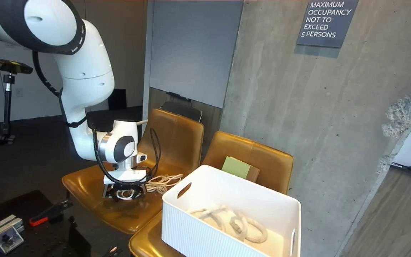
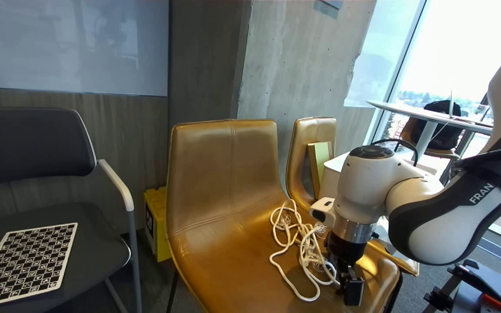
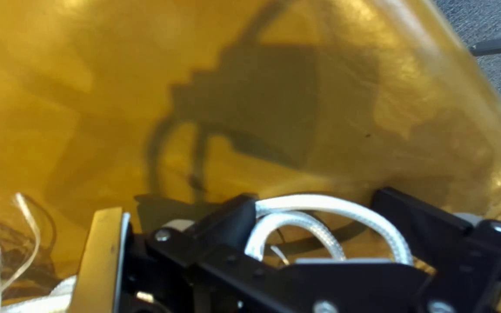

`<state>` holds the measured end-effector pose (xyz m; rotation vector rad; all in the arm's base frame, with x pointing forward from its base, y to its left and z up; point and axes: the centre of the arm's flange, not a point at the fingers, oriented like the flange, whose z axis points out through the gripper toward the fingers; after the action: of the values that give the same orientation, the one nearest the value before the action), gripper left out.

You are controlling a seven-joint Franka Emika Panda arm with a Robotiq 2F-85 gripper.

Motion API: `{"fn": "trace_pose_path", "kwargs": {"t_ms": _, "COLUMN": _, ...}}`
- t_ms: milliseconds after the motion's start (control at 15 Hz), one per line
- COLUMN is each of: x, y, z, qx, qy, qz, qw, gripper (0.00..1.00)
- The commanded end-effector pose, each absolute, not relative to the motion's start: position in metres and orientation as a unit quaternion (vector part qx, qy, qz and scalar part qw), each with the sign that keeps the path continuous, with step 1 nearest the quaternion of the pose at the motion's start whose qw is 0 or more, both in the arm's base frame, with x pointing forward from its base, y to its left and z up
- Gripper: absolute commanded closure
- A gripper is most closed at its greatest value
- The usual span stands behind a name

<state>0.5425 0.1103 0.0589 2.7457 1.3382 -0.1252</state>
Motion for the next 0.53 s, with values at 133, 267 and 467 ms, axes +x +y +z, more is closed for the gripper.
{"fn": "trace_pose_path", "kwargs": {"t_ms": 133, "x": 0.530, "y": 0.131, "z": 0.089, "qx": 0.895, "qy": 0.440, "qz": -0.019, "qw": 0.068, "gripper": 0.69}}
{"fn": "trace_pose_path", "kwargs": {"t_ms": 267, "x": 0.522, "y": 0.139, "z": 0.125, "qx": 0.892, "qy": 0.442, "qz": -0.004, "qw": 0.091, "gripper": 0.85}}
{"fn": "trace_pose_path", "kwargs": {"t_ms": 467, "x": 0.507, "y": 0.150, "z": 0.189, "qx": 0.886, "qy": 0.443, "qz": 0.028, "qw": 0.137, "gripper": 1.00}}
